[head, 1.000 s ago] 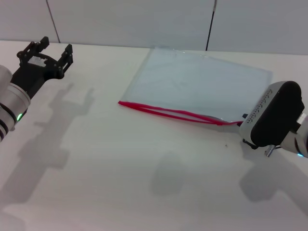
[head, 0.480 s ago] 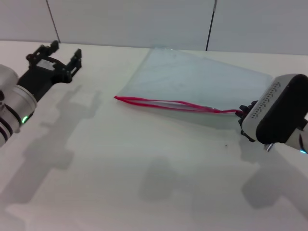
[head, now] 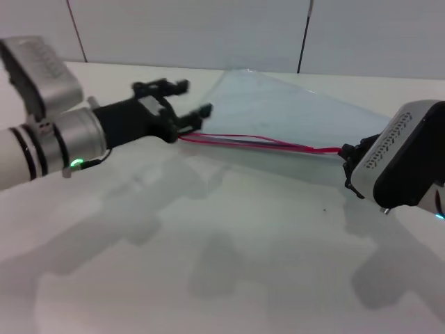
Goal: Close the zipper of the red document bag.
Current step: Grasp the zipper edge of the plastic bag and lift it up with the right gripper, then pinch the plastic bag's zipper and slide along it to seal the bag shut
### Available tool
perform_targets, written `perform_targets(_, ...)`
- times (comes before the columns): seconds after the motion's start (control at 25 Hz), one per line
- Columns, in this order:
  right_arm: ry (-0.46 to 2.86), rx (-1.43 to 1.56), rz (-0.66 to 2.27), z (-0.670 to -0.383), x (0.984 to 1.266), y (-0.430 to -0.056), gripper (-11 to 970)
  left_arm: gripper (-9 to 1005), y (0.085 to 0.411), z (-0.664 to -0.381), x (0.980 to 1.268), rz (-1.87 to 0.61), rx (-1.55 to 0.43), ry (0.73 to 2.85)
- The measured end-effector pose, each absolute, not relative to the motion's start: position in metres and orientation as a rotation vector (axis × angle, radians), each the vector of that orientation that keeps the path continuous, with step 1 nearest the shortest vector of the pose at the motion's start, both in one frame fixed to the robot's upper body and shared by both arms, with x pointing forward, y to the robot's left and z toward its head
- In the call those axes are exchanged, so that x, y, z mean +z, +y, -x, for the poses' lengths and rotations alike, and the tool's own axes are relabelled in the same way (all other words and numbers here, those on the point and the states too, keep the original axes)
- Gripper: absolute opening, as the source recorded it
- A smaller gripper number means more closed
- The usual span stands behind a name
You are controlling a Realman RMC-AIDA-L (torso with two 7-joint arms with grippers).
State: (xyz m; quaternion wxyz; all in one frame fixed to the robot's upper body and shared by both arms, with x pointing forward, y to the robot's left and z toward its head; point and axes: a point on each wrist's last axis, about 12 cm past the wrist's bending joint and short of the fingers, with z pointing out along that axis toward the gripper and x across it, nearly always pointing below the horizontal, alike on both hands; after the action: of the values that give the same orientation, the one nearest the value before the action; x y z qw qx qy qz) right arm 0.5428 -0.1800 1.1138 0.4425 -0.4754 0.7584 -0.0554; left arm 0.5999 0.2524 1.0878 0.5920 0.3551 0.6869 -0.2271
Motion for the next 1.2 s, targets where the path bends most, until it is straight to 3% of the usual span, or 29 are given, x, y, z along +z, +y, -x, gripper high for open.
perform_targets(0.4,1.834,-0.112,1.201,-0.540,1.122,-0.167,14,574,0.225,-0.604,1.112,-1.192,-0.565,1.565)
perform_targets(1.2,1.790,-0.086,1.227,-0.532,1.133,-0.155,19,568,0.181,-0.613,1.133,-1.540,-0.480,1.429)
